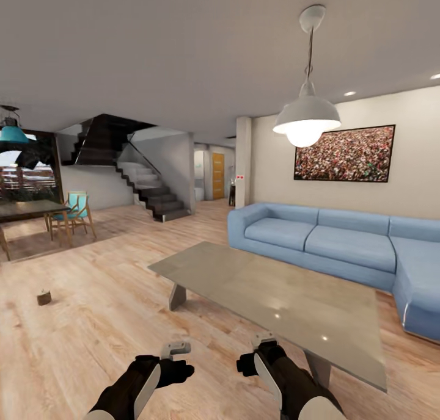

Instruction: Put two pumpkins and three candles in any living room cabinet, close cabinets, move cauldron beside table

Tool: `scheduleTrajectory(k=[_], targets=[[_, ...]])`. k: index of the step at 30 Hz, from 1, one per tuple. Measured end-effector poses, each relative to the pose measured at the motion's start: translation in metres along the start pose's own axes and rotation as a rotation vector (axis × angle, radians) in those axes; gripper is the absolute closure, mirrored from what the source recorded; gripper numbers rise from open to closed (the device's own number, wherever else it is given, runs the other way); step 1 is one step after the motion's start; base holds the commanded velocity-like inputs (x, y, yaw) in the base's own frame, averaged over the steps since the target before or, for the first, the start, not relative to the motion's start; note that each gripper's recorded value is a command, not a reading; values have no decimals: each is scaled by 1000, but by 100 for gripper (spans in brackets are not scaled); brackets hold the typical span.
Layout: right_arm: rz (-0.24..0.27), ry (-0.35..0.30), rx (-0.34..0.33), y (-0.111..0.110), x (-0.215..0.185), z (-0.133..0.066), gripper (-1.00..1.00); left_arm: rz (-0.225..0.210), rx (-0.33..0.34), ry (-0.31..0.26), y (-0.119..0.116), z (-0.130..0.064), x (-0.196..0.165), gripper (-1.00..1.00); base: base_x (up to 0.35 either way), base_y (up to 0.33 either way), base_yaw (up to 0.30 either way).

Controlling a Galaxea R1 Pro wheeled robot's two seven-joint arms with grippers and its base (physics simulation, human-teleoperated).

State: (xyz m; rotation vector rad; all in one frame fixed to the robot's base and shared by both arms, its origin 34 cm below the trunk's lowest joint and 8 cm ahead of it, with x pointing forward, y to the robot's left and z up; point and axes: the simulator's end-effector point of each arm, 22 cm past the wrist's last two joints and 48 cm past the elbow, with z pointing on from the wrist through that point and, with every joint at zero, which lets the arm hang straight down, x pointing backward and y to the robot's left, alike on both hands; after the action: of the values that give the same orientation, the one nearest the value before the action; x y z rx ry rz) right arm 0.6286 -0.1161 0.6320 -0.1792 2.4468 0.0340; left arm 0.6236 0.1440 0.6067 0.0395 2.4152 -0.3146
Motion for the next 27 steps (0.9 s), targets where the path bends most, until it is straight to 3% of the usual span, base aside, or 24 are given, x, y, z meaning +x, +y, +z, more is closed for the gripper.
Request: scheduleTrajectory(k=[14, 27], targets=[[0, 1, -1, 0, -21, -19, -100, 0, 0, -1, -6, -18, -22, -100, -14, 0, 290], [-3, 1, -3, 0, -39, -36, -100, 0, 0, 0, -11, -34, -40, -100, -146, 0, 290]])
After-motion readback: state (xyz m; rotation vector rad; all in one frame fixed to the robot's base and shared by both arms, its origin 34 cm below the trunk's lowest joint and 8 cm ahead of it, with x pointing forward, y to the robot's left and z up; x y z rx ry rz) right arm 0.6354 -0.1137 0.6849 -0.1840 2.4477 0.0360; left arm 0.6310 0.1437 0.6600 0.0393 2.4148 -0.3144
